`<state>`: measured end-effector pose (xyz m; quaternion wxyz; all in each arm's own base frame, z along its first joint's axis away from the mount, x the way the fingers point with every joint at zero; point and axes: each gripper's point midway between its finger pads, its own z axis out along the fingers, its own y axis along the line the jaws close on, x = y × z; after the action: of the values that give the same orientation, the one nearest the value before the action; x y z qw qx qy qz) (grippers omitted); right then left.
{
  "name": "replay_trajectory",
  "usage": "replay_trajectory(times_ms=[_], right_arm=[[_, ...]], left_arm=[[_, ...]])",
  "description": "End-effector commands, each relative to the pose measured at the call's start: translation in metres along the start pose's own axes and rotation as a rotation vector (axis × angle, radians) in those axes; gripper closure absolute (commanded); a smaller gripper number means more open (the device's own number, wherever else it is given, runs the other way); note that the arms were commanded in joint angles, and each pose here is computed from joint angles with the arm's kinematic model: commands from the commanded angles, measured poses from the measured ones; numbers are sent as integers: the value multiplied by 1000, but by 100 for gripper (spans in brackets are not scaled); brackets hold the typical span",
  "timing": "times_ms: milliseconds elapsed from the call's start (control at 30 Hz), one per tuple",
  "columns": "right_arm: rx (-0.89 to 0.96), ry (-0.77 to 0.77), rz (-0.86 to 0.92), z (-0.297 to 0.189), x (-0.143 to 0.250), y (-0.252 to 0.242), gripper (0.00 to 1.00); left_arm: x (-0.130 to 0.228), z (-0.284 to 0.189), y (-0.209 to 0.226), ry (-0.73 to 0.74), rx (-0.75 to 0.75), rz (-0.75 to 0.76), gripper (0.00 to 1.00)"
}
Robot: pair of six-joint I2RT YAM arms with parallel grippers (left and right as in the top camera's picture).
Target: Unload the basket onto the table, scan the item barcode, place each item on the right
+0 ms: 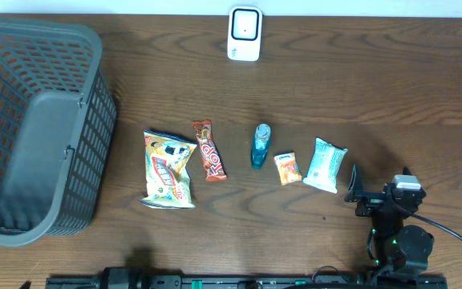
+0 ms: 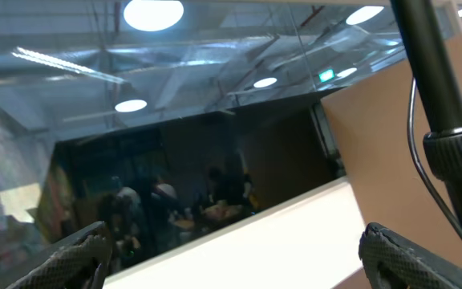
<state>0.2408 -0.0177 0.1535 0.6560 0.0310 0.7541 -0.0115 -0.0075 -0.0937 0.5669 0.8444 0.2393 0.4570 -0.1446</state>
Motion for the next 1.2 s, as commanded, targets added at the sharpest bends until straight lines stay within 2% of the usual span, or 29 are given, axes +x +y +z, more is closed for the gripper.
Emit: replay_trajectory(times_ms=[0,433,667,800,1000,1167], right_arm=[[-9,-2,-12,0,0,2,1],[-9,-2,-12,0,0,2,1],[-9,-2,-12,0,0,2,1],[-9,-2,-12,0,0,2,1],[-9,-2,-12,0,0,2,1],[-9,-2,-12,0,0,2,1]], left_arm=[[-13,-8,-10,-35,8,26,2],[-15,-10,-12,-41,-20,54,2],[7,-45,-34,-68,-127,133,2],[13,-56,-41,-106,-117,146,2],[29,-50,-17,-78,-186,96,2],[41,-55,15,-61,-318,45,2]])
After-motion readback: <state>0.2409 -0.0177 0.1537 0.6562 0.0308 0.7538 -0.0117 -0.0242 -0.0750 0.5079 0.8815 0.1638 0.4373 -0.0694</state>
